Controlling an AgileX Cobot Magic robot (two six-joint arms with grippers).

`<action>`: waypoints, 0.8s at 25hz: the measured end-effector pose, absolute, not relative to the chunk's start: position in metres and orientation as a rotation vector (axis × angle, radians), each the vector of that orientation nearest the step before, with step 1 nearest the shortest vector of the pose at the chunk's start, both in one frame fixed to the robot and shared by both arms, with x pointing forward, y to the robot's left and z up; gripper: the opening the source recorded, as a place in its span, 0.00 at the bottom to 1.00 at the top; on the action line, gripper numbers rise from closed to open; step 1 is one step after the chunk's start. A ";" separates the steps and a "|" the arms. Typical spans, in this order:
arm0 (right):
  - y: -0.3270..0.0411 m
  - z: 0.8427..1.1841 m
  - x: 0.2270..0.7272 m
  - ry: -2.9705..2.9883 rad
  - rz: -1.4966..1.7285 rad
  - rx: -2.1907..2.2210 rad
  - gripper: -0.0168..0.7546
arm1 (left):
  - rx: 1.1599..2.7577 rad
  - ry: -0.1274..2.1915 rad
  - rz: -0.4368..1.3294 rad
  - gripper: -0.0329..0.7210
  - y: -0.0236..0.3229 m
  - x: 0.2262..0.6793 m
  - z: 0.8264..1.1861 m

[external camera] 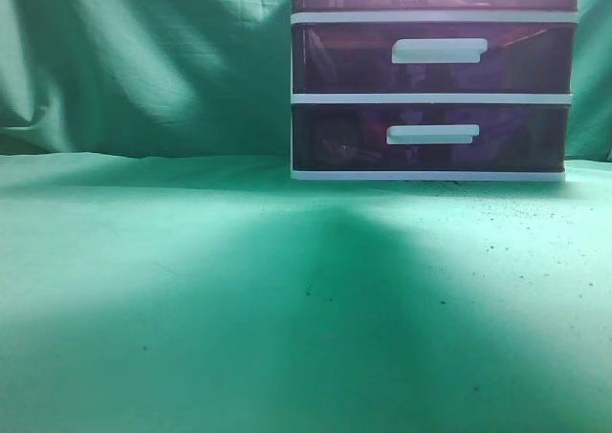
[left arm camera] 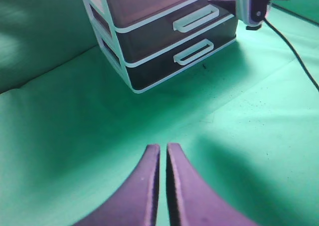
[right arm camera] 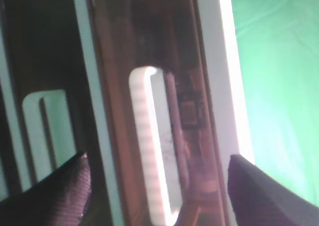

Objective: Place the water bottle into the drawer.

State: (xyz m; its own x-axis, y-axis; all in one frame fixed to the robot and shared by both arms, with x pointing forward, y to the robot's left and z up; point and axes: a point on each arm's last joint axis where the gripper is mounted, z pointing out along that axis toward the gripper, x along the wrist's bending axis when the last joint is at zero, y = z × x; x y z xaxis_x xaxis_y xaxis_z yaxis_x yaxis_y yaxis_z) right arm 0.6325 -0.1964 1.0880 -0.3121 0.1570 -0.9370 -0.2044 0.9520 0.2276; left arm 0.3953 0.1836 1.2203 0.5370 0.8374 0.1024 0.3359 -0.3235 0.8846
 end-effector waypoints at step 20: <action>-0.183 1.181 0.432 2.233 0.998 0.833 0.02 | 1.759 0.809 0.558 0.04 0.249 0.299 1.186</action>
State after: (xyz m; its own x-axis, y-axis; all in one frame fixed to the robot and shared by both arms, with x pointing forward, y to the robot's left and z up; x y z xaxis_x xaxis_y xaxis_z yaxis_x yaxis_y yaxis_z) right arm 0.4316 -0.1831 1.1811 -0.6567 0.7192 -0.2269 0.3105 0.5321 0.7877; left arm 0.2988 0.2486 1.1865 0.6599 0.7511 -0.0169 0.2512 -0.1994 0.9472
